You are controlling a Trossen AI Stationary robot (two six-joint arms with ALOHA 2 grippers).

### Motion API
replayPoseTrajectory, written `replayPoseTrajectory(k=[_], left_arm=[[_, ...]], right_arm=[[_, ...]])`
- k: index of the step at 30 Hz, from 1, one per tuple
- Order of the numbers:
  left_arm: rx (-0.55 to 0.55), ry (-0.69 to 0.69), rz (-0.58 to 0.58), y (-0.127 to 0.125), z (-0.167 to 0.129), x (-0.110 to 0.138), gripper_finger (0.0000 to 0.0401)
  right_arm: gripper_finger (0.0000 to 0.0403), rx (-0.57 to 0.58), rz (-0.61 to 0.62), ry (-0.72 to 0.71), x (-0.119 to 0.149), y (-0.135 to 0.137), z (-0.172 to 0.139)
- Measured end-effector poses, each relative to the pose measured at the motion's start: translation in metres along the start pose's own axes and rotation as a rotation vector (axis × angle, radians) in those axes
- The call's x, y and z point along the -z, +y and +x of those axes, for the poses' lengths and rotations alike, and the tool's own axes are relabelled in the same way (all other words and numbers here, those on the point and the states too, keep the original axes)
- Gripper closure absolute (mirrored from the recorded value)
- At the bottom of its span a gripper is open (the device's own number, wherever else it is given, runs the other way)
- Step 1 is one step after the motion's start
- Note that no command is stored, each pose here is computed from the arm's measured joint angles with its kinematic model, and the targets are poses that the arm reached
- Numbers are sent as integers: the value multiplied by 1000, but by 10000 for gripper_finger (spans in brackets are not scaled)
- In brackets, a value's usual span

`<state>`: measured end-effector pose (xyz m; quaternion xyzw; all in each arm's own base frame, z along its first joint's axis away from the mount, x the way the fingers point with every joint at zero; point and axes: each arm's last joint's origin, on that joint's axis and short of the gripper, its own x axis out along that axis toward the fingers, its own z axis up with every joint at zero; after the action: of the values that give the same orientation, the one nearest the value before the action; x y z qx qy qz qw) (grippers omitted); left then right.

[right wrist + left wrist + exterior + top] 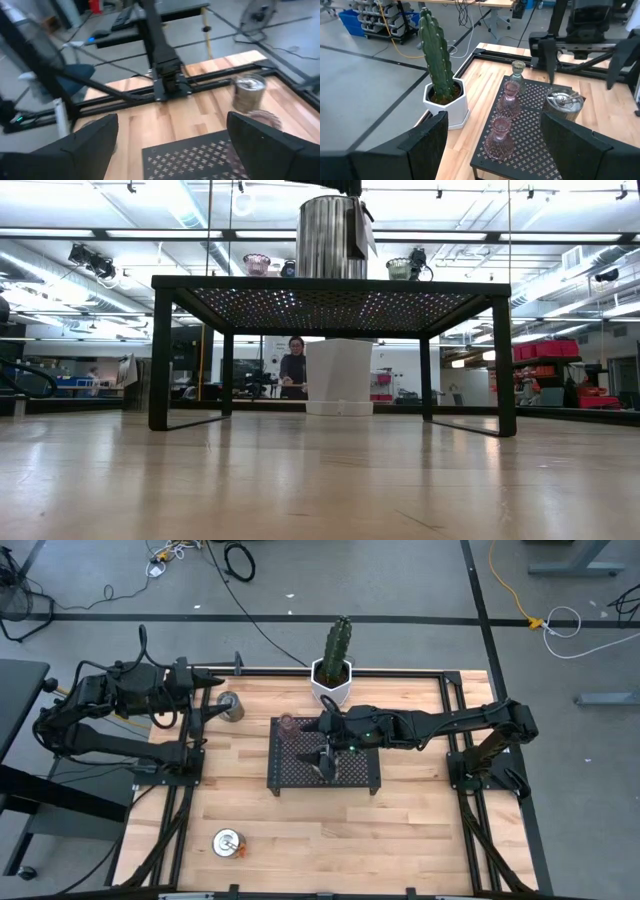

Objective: Pick & Place candle stick holders
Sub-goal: Adjust the silver scented candle on the shelf

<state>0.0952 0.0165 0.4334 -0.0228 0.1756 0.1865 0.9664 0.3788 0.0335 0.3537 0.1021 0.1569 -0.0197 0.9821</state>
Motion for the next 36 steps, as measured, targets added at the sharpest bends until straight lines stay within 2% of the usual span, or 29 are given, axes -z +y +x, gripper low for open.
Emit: replayPoseTrajectory(k=[7, 15, 20, 28, 32, 36], left_arm=[[1, 0, -39, 0, 0, 0, 82], [0, 0, -38, 0, 0, 0, 82], [0, 0, -37, 0, 0, 0, 82], [0, 0, -37, 0, 0, 0, 82], [1, 0, -37, 0, 0, 0, 82], [1, 0, -37, 0, 0, 0, 82]], right_arm=[[8, 89, 30, -17, 0, -2, 0], [4, 102, 59, 25, 4, -3, 0], [3, 63, 48, 124, 13, -3, -1], [4, -13, -56, 324, 25, -3, -7], [4, -13, -124, 374, 14, -1, -16], [4, -14, -138, 378, 2, 1, -23]])
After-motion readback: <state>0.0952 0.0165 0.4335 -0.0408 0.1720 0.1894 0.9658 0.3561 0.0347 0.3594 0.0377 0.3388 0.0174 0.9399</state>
